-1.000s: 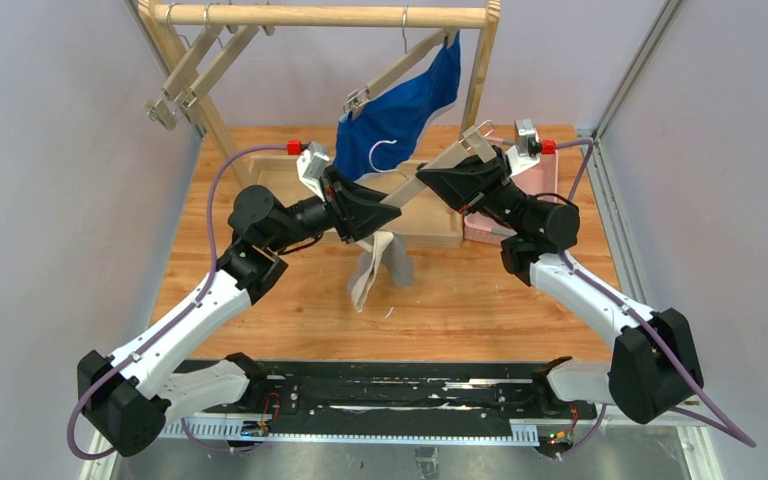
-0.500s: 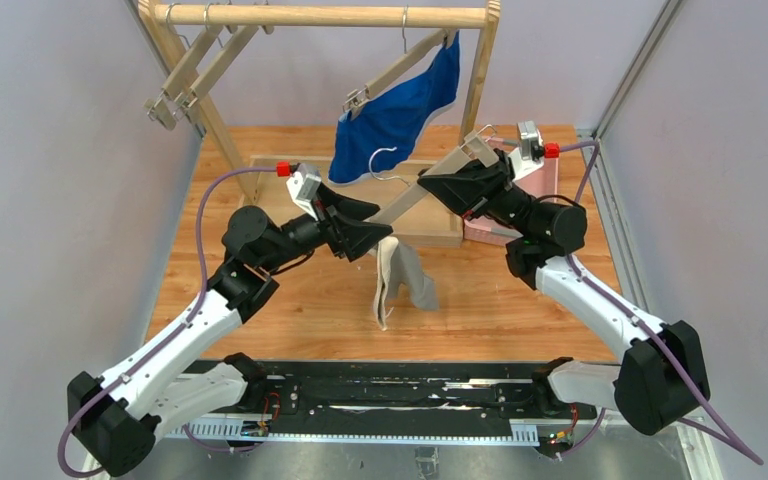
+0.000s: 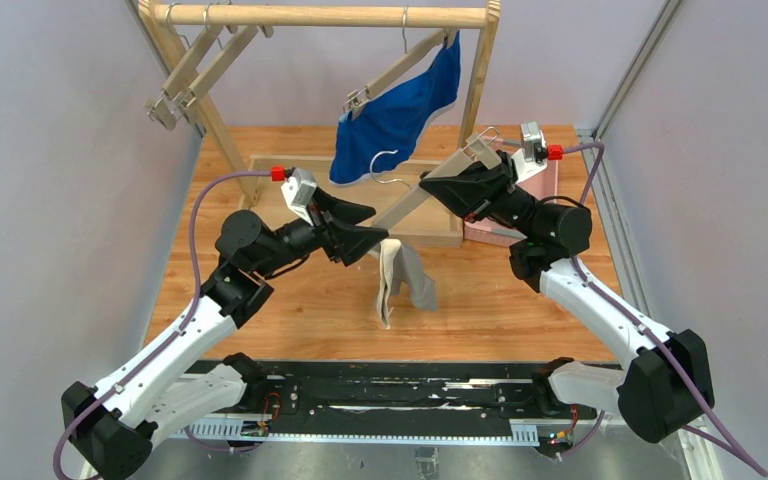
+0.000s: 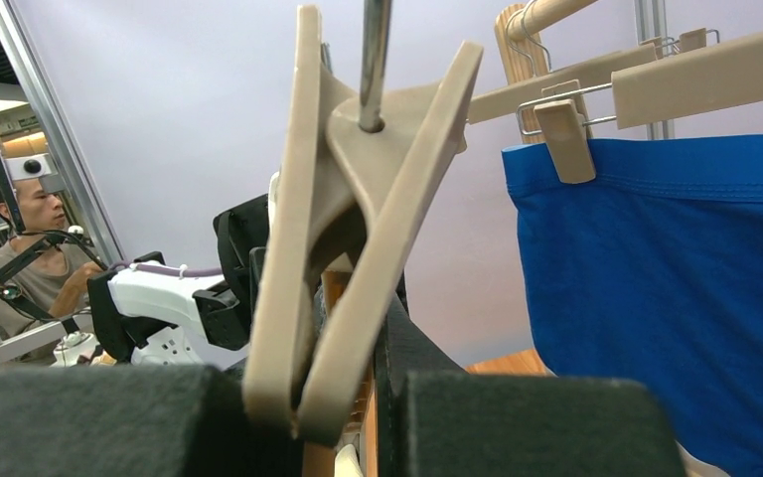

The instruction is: Remove the underwear clipped to the hanger

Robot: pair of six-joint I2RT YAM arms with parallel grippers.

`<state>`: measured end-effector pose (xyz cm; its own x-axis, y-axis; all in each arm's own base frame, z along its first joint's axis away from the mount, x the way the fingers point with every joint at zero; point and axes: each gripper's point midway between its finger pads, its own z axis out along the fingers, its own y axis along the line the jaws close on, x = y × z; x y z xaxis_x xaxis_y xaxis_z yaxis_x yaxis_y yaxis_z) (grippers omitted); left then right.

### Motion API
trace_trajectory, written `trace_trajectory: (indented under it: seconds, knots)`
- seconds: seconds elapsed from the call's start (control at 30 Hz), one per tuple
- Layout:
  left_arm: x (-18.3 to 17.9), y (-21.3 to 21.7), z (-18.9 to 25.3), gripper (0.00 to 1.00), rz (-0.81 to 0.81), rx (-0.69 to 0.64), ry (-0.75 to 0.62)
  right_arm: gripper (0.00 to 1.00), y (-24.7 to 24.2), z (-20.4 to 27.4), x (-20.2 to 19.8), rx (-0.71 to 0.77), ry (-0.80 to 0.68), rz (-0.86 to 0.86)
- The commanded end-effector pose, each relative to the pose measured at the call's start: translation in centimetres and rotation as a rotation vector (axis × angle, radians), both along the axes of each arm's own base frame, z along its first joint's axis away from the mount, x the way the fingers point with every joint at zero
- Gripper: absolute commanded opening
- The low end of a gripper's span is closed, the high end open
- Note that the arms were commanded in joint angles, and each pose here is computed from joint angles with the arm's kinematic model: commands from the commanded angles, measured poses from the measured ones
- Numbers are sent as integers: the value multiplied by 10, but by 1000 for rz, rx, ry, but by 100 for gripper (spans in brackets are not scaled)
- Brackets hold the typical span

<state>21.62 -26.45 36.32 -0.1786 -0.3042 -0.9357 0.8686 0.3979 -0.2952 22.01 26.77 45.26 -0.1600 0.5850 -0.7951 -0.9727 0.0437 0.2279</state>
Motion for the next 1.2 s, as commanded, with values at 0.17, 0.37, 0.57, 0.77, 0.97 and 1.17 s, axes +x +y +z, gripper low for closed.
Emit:
trace_trajectory:
  seconds: [0.17,0.37,0.57,0.77,0.97,1.17]
  knots:
    - [-22,-3,-10,65,-90,5,-3,1,-6,25,-15,49,-87,-7]
    - [-24,-2,-10,31,-93,-4,-21,1,-6,24,-14,47,-81,-7]
    - [-22,-2,-3,2,-86,-9,-39,1,-4,20,-13,33,-72,1]
    - [-31,0,21,57,-108,-39,-85,1,-3,18,-14,22,-71,3]
    - [-34,1,38,58,-114,-53,-120,1,-3,19,-14,19,-67,5]
    - [-28,-11,35,56,-162,-28,-96,1,-3,23,-16,22,-70,18]
